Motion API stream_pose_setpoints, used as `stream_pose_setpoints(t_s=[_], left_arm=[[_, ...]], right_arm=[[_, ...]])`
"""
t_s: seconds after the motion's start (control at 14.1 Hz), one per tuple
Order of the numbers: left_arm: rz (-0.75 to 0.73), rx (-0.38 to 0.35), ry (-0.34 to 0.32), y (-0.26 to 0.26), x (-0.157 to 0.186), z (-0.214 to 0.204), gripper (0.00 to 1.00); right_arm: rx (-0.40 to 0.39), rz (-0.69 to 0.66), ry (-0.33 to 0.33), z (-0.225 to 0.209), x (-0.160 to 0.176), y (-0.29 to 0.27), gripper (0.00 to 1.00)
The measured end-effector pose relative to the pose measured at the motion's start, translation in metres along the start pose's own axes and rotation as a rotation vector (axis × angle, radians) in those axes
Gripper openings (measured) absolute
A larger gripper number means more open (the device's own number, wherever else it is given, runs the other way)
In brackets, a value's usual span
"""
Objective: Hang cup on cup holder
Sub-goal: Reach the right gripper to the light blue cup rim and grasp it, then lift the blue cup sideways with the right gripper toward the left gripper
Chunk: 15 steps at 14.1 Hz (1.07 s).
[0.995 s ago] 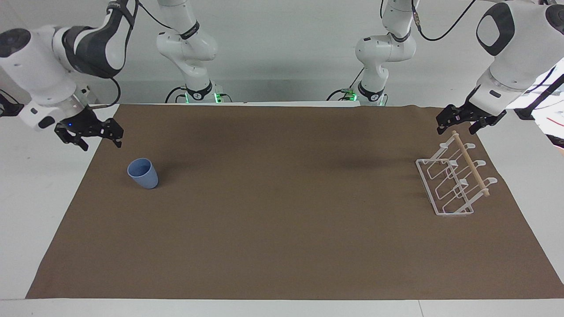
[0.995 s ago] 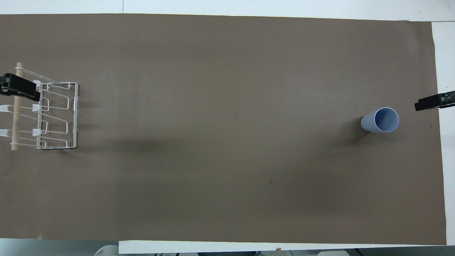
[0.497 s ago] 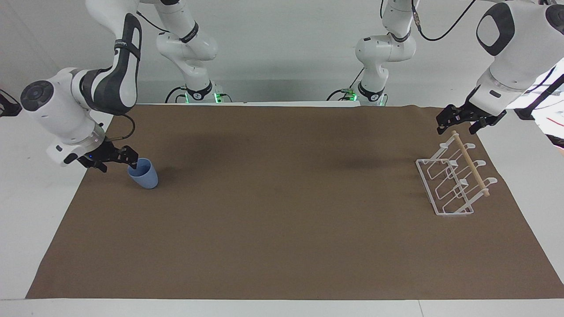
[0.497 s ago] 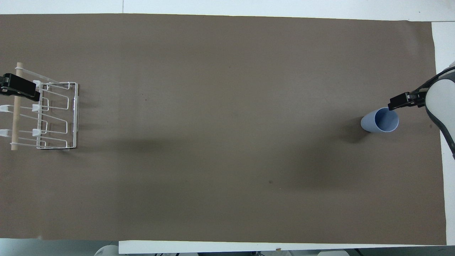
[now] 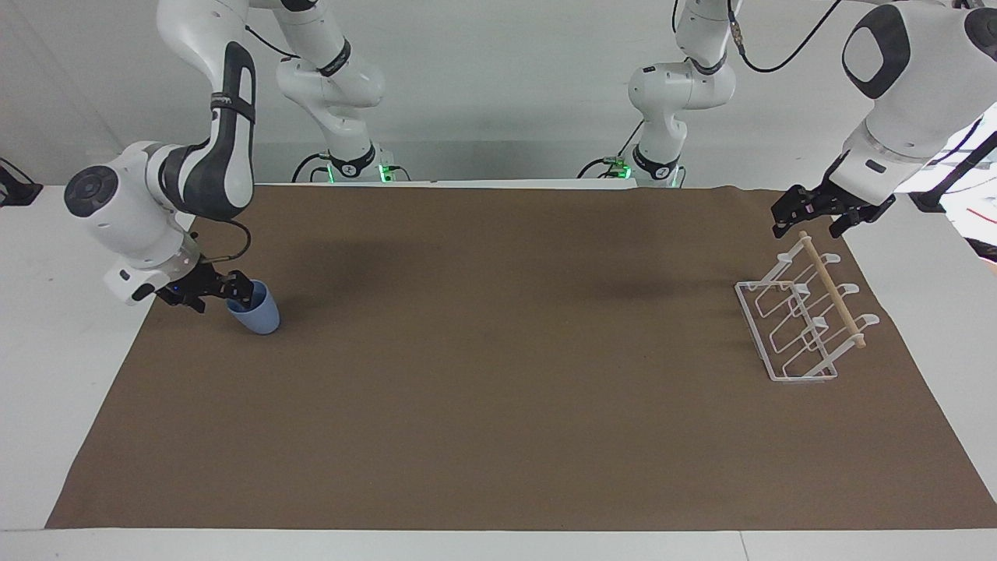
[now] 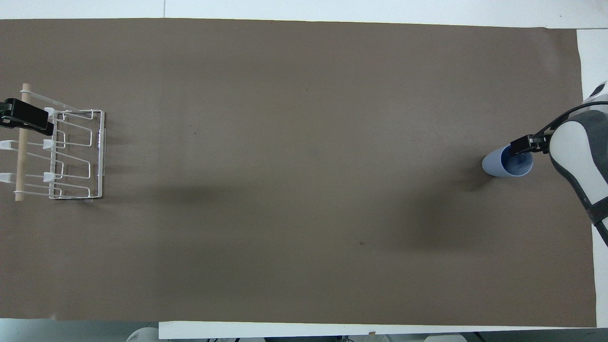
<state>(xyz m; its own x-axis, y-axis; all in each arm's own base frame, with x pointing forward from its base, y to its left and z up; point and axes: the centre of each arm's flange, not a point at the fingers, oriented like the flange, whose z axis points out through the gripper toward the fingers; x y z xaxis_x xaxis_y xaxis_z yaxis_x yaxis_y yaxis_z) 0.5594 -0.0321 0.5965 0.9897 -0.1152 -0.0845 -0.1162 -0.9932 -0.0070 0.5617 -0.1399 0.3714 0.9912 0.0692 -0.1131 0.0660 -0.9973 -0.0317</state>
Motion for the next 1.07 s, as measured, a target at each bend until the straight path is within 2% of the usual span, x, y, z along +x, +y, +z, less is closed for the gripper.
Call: stream_pose_setpoints(t_s=[0.07,0.14,0.28,0.36,0.43,0.5,0.78,0.85,0.92,0.99,1.07], left_arm=[[0.000,0.000,0.000,0.000,0.000,0.000,1.00],[0.000,0.000,0.000,0.000,0.000,0.000,1.00],[0.000,0.000,0.000,0.000,0.000,0.000,1.00],[0.000,0.000,0.000,0.000,0.000,0.000,1.00],[0.000,0.000,0.000,0.000,0.000,0.000,1.00],[0.000,0.000,0.000,0.000,0.000,0.000,1.00],[0.000,-0.001,-0.019,0.000,-0.002,0.002,1.00],[0.000,-0.002,-0.043,0.000,-0.005,0.004,1.00],[0.000,-0.003,-0.057,0.000,-0.007,0.006,1.00],[0.000,-0.003,-0.062,0.000,-0.007,0.006,1.00],[0.001,-0.003,-0.065,0.001,-0.008,0.007,1.00]], right_arm=[[0.000,0.000,0.001,0.003,-0.001,0.000,0.86],[-0.001,-0.001,0.001,0.006,-0.001,0.000,0.77],[0.000,-0.007,-0.001,0.008,-0.002,-0.001,0.74],[0.000,-0.011,-0.002,0.008,-0.002,-0.001,0.63],[0.001,-0.014,-0.004,0.010,-0.003,-0.001,0.58],[0.001,-0.017,-0.004,0.013,-0.003,-0.001,0.58],[-0.003,-0.058,0.005,0.023,-0.006,-0.002,0.16],[-0.003,-0.062,0.006,0.023,-0.006,-0.002,0.15],[-0.003,-0.064,0.005,0.021,-0.006,-0.002,0.07],[-0.001,-0.066,-0.003,0.017,-0.005,-0.002,0.04],[0.005,-0.071,-0.017,0.009,-0.004,-0.002,0.04]])
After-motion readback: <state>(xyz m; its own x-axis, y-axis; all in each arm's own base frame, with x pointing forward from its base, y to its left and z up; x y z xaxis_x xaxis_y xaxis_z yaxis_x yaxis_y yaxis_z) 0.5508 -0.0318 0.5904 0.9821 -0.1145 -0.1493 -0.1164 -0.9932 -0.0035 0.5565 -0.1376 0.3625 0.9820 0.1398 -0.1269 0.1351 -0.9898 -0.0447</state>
